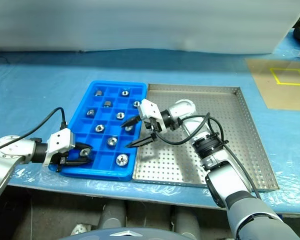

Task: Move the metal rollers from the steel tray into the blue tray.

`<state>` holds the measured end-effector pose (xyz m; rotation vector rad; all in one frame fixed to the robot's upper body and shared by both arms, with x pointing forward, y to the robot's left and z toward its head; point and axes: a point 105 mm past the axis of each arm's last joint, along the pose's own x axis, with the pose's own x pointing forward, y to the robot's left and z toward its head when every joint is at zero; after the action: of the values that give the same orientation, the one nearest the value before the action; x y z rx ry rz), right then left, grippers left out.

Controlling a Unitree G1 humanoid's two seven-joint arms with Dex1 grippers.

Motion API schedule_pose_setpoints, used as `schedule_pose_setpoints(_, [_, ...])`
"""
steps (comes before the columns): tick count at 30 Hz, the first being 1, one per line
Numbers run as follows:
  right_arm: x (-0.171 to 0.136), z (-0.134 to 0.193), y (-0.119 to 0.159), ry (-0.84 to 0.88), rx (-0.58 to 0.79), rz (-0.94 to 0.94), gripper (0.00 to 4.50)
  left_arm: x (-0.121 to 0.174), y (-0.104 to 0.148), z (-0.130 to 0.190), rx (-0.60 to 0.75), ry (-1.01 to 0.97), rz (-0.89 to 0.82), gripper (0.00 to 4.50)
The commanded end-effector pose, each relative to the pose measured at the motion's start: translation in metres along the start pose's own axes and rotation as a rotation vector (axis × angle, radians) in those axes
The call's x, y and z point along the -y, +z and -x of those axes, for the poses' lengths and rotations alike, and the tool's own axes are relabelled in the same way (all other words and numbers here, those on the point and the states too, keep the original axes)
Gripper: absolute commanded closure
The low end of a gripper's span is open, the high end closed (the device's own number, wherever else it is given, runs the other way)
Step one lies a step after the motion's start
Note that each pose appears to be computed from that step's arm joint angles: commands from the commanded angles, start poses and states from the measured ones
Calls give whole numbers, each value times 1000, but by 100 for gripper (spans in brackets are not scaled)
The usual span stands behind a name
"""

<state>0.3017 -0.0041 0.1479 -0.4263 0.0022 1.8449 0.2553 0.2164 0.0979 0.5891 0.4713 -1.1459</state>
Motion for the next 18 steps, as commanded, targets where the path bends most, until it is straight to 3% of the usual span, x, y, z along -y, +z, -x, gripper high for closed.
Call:
schedule_pose_setpoints(1, [1, 3, 10, -14, 31, 37, 84, -4, -1, 1, -17, 14, -9, 110])
schedule_pose_setpoints(7, [0, 3, 9, -21, 32, 33, 84, -11, 20, -5, 59, 30, -62, 110])
schedule_pose_setpoints(15, [3, 25, 11, -123, 14, 29, 84, -56, 105, -27, 402, 145, -131, 110])
schedule_pose_setpoints(18, [5, 46, 9, -208, -20, 25, 84, -67, 142, -57, 491, 120, -187, 110])
